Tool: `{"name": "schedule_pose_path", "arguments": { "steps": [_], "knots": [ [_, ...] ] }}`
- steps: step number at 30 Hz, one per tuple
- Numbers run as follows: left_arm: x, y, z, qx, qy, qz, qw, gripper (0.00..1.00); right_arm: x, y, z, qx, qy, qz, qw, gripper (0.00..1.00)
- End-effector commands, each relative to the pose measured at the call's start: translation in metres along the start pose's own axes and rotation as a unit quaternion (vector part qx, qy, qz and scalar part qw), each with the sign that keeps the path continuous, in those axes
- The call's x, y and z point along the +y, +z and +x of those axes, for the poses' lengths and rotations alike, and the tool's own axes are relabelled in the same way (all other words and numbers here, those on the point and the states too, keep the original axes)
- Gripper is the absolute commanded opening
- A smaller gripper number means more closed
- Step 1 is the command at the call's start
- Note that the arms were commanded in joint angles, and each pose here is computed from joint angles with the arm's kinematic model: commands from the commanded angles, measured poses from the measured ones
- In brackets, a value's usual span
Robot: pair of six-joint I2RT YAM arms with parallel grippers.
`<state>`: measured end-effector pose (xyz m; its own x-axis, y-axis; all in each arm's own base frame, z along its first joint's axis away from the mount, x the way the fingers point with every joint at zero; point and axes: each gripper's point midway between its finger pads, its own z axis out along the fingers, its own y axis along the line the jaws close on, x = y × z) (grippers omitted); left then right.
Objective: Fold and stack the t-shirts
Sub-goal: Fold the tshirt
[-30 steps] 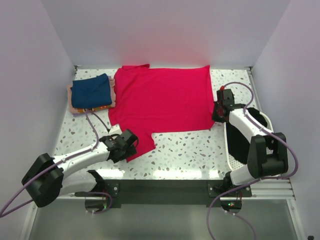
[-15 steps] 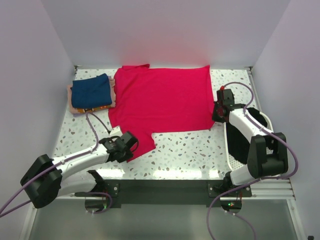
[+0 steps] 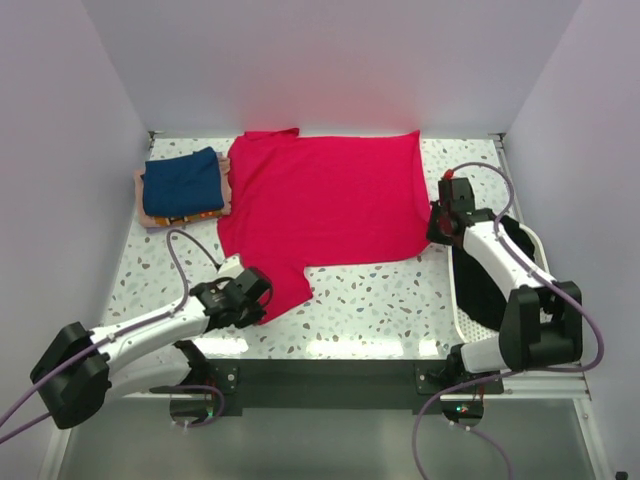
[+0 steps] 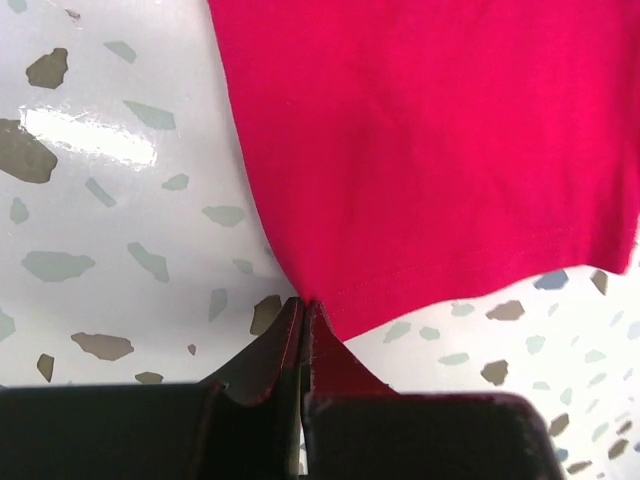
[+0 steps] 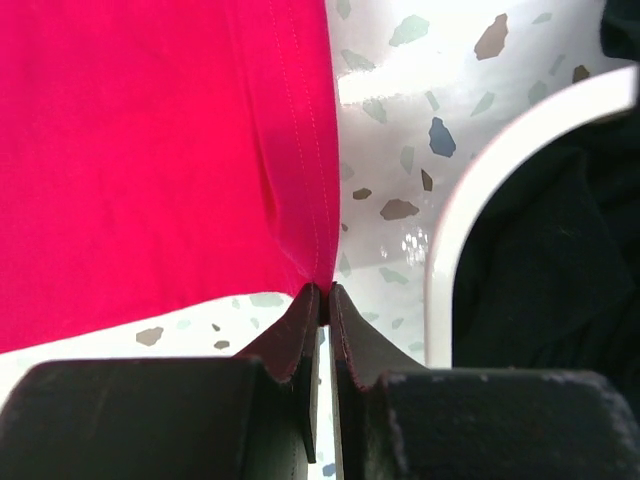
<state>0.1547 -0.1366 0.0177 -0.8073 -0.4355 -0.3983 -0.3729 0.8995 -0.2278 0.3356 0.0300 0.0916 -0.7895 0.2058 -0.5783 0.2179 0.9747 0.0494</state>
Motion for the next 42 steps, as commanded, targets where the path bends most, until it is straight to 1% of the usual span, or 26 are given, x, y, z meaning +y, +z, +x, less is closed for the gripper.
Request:
{"name": "schedule_pose_path", "arguments": {
  "steps": [1,6,11,15,19,21,26,30,31,32,33,34,35,36,37,38,39,41,42],
  "knots": [
    [-0.006,-0.011,-0.003,-0.006,0.010,0.030,0.999,0.00,-0.005,-0.025,-0.002,-0.010,0.003,-0.003,1.000,0.00],
    [-0.007,-0.026,-0.003,-0.003,0.023,0.060,0.998,0.00,-0.013,-0.041,0.019,0.010,0.009,0.002,1.000,0.00],
    [-0.008,-0.041,-0.004,-0.001,0.038,0.079,0.996,0.00,-0.018,-0.062,0.034,0.010,0.022,-0.002,1.000,0.00],
    [-0.012,-0.064,-0.014,-0.015,0.040,0.106,0.993,0.00,-0.025,-0.076,0.043,0.008,0.029,0.006,1.000,0.00],
    [-0.012,-0.083,-0.013,-0.006,0.044,0.135,0.990,0.00,-0.032,-0.089,0.055,0.014,0.034,0.014,0.999,0.00],
    [-0.011,-0.096,-0.011,0.000,0.042,0.152,0.988,0.00,-0.033,-0.096,0.056,0.007,0.039,0.011,0.999,0.00],
    [-0.002,-0.128,-0.016,-0.003,0.021,0.180,0.983,0.00,-0.034,-0.109,0.064,0.007,0.042,0.008,0.999,0.00],
    [-0.022,-0.147,-0.032,-0.037,0.017,0.233,0.972,0.00,-0.030,-0.104,0.065,0.018,0.035,0.003,0.999,0.00],
    [-0.033,-0.149,-0.039,-0.054,0.028,0.251,0.966,0.00,-0.029,-0.100,0.066,0.027,0.030,0.004,0.999,0.00],
    [-0.039,-0.142,-0.040,-0.054,0.037,0.243,0.968,0.00,-0.028,-0.098,0.064,0.027,0.028,0.005,0.999,0.00],
    [-0.044,-0.137,-0.042,-0.060,0.061,0.242,0.967,0.00,-0.027,-0.095,0.060,0.022,0.027,0.003,0.999,0.00],
    [-0.058,-0.137,-0.048,-0.072,0.066,0.255,0.962,0.00,-0.026,-0.090,0.060,0.031,0.022,0.006,0.999,0.00],
    [-0.066,-0.129,-0.049,-0.068,0.080,0.243,0.964,0.00,-0.024,-0.089,0.057,0.031,0.020,0.004,0.999,0.00],
    [-0.073,-0.126,-0.054,-0.078,0.106,0.243,0.961,0.00,-0.022,-0.086,0.054,0.031,0.017,0.002,0.999,0.00],
    [-0.085,-0.127,-0.061,-0.093,0.113,0.249,0.957,0.00,-0.020,-0.081,0.051,0.037,0.009,0.004,0.999,0.00],
    [-0.094,-0.121,-0.067,-0.095,0.127,0.233,0.960,0.00,-0.019,-0.078,0.047,0.039,0.006,0.004,0.999,0.00],
    [-0.099,-0.120,-0.077,-0.113,0.149,0.221,0.957,0.00,-0.016,-0.076,0.044,0.041,0.003,0.002,0.999,0.00],
    [-0.116,-0.117,-0.093,-0.130,0.167,0.205,0.955,0.00,-0.013,-0.068,0.037,0.048,-0.009,0.004,0.999,0.00],
    [-0.118,-0.114,-0.104,-0.144,0.182,0.194,0.953,0.00,-0.012,-0.066,0.034,0.048,-0.011,0.006,0.999,0.00]
  ]
}}
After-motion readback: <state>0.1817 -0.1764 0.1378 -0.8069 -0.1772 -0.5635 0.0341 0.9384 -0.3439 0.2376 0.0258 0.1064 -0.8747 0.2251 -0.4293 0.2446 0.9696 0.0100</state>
